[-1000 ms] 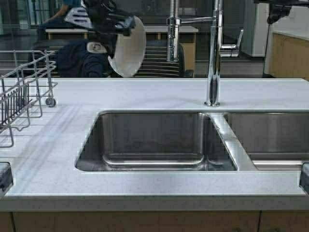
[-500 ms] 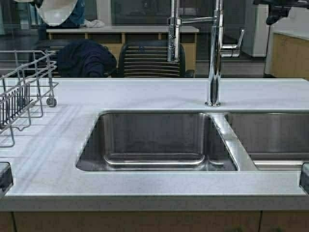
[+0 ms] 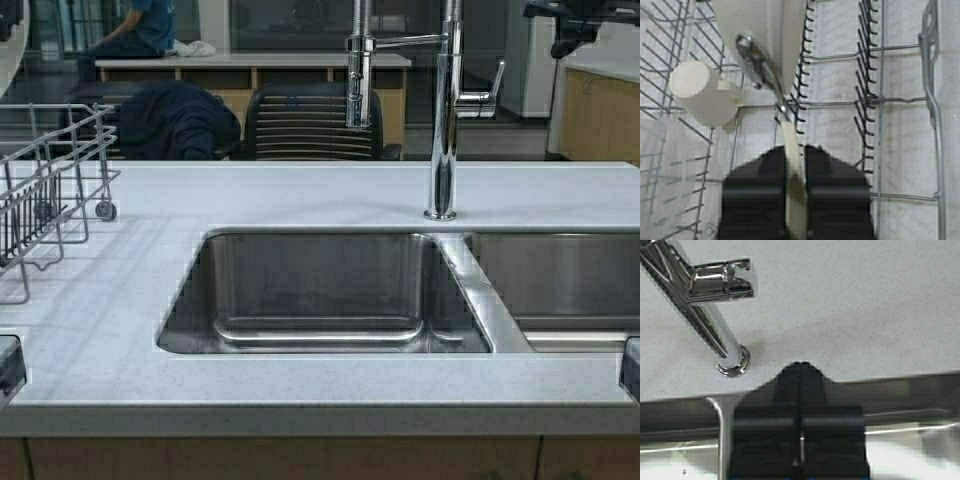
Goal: Wash the pan
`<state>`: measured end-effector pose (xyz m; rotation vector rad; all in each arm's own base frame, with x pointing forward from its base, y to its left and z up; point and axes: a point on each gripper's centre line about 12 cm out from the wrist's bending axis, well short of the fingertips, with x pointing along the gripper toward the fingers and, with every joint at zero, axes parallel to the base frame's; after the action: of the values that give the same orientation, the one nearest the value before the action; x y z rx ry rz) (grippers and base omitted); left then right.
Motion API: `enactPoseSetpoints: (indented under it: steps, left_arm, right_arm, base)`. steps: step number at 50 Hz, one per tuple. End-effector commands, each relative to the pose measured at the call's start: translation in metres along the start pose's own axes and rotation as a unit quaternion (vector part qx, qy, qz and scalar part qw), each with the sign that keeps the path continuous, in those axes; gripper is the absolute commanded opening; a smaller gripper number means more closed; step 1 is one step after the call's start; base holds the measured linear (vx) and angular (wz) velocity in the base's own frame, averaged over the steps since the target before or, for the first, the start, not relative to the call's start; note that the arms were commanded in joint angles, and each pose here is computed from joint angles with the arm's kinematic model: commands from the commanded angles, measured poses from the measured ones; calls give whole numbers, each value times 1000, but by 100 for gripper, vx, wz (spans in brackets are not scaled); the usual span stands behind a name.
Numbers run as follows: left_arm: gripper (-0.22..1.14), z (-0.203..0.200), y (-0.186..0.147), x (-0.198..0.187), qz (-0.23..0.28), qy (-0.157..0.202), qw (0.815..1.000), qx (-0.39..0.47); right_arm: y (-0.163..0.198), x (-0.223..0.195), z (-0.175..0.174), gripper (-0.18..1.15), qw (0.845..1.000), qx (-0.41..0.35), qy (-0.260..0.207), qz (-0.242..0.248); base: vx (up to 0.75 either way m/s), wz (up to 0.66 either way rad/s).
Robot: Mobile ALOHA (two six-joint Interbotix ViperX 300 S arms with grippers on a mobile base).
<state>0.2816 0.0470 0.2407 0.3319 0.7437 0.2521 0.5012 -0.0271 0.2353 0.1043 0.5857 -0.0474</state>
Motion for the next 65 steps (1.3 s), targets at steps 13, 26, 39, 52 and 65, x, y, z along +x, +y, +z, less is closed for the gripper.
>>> enactPoseSetpoints:
  steps: [13, 26, 39, 52, 65]
  left_arm:
    - [2, -29, -5, 52, -13, 74, 997, 5]
    - [2, -43, -6, 78, -15, 118, 993, 2]
    - [31, -38, -6, 79, -18, 109, 994, 4]
    - [106, -41, -10, 90, -22, 126, 992, 2]
    - [102, -34, -7, 85, -20, 113, 993, -8]
  right_arm:
    - [2, -7, 17, 6, 1000, 0, -26, 2]
    - [2, -8, 17, 6, 1000, -1, -27, 2]
    - [2, -6, 16, 6, 1000, -2, -25, 2]
    - [2, -6, 16, 6, 1000, -3, -25, 2]
    - [2, -6, 16, 6, 1000, -3, -25, 2]
  base:
    - [0, 0]
    - [0, 0]
    - [0, 0]
    - [0, 0]
    - [0, 0]
